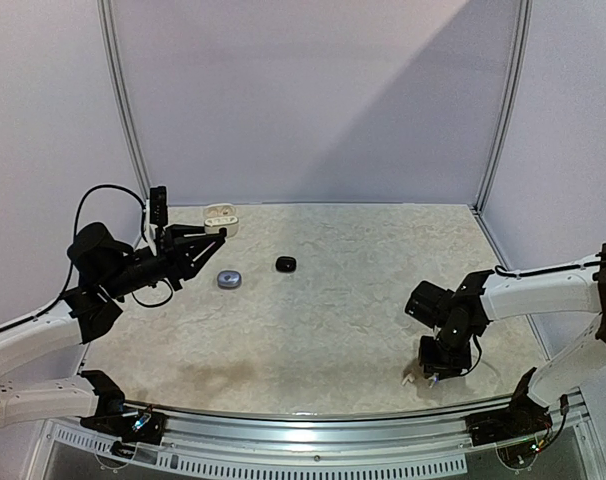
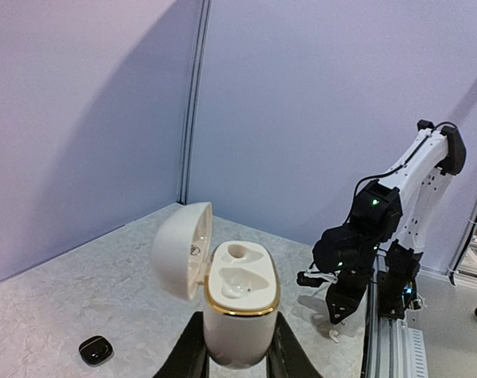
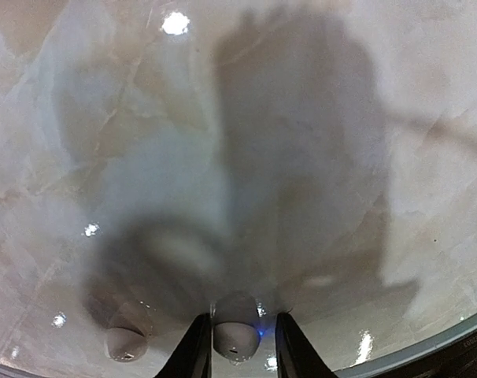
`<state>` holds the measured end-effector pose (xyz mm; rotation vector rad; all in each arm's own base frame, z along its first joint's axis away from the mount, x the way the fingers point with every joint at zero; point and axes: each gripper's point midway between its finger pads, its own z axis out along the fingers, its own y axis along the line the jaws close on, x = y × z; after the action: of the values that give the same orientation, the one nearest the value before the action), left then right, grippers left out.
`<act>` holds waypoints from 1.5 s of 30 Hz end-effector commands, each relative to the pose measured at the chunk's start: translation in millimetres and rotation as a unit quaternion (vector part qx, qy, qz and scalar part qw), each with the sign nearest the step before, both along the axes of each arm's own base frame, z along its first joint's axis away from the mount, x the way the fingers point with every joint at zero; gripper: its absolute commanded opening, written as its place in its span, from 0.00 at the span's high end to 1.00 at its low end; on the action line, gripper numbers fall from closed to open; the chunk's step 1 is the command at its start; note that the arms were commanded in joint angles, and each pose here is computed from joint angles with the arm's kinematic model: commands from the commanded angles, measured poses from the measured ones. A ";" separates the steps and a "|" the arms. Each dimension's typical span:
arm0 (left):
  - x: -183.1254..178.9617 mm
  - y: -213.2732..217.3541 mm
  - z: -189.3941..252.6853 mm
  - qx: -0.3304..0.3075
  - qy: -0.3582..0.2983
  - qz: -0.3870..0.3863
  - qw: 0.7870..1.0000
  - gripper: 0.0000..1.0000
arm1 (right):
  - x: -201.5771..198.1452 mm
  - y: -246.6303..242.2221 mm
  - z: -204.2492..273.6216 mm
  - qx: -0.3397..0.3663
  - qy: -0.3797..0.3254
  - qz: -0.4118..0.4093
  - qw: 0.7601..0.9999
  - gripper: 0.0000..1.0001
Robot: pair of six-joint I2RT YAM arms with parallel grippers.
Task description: Insert the wireless bluetooth earbuds into the charging case
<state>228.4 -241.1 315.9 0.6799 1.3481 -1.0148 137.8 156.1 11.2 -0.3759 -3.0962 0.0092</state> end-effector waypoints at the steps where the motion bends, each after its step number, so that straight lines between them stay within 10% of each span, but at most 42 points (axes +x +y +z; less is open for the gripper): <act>1: -1.6 0.0 -8.9 0.009 0.004 0.002 1.000 1.00 | -1.9 6.1 -2.0 0.000 0.008 0.018 1.000 0.73; 14: -2.0 0.3 -12.1 0.014 0.002 0.003 1.000 1.00 | 7.9 18.1 14.5 -0.008 0.002 0.055 0.998 1.00; 23: -5.5 -2.9 9.5 -0.011 -0.064 -0.007 0.998 1.00 | 88.0 78.1 159.8 -0.009 -0.223 0.171 0.960 1.00; 30: -13.5 -7.2 28.7 -0.017 -0.131 -0.010 0.991 1.00 | 104.1 207.7 320.5 0.142 -0.478 0.300 0.814 1.00; 37: -28.6 -13.6 38.1 -0.024 -0.172 -0.024 0.984 1.00 | 39.6 306.2 414.5 0.235 -0.656 0.453 0.556 1.00; 45: -36.0 -15.2 33.5 -0.022 -0.163 -0.037 0.986 1.00 | 25.2 340.5 435.8 0.256 -0.685 0.489 0.476 1.00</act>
<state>203.4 -253.8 346.5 0.8048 1.0514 -0.9249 168.0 481.6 419.6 2.2366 -3.3607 -1.8142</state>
